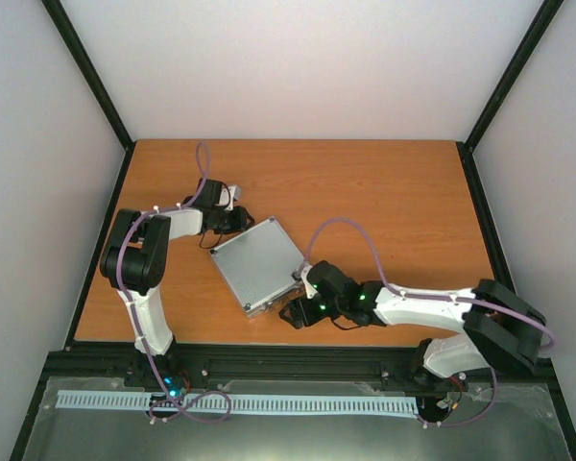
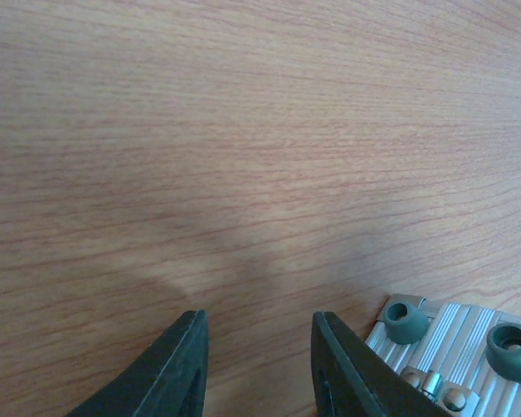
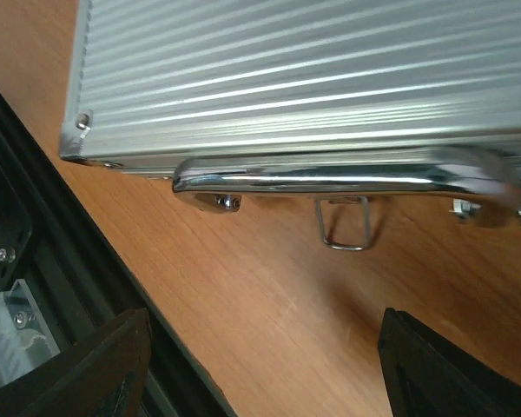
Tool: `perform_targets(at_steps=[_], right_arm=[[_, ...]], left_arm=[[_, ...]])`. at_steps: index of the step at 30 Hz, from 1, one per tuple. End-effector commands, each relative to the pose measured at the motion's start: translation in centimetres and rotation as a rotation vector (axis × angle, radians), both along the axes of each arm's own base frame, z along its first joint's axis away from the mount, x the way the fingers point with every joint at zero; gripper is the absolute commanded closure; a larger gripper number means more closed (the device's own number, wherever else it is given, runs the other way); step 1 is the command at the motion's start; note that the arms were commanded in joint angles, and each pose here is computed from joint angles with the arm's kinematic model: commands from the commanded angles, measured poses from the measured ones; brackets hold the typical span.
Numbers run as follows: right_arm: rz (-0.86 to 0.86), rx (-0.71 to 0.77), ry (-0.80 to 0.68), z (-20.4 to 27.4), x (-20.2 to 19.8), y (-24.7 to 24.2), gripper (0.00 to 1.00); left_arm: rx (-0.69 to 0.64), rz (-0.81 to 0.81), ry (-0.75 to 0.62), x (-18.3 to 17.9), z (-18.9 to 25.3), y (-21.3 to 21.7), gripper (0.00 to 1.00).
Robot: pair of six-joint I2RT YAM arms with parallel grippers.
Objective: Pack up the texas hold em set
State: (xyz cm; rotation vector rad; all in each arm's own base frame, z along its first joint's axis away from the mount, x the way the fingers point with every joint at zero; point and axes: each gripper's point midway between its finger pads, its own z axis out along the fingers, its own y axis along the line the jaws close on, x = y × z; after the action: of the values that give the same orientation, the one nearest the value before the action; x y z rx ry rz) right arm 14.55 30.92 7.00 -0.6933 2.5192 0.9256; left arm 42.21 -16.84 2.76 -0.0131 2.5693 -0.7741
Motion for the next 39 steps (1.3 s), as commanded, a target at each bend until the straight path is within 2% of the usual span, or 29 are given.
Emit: perform_targets(at_steps=[1, 5, 12, 28, 33, 39], right_arm=[[0.051, 0.025, 0.075, -1.0, -0.6, 2.1, 0.27], [0.041, -0.158, 0.019, -3.2, 0.2, 1.9, 0.29], [-0.094, -0.28, -0.126, -4.3, 3.0, 0.5, 0.29], [-0.037, -0.394, -0.166, -6.8, 1.9, 1.9, 0.35], [0.003, -0.442, -0.185, -7.5, 1.1, 3.0, 0.48], [-0.02, -0.46, -0.199, -7.5, 0.9, 2.5, 0.68]], left_arm=[[0.028, -0.018, 0.124, -2.3, -2.4, 0.0, 0.65], [0.025, -0.022, 0.124, -2.4, -2.5, 0.0, 0.65], [0.018, -0.025, 0.119, -2.3, -2.4, -0.1, 0.65], [0.019, -0.027, 0.123, -2.3, -2.6, -0.2, 0.66], [0.02, -0.028, 0.121, -2.4, -2.5, -0.1, 0.66], [0.021, -0.028, 0.12, -2.4, -2.4, -0.1, 0.66]])
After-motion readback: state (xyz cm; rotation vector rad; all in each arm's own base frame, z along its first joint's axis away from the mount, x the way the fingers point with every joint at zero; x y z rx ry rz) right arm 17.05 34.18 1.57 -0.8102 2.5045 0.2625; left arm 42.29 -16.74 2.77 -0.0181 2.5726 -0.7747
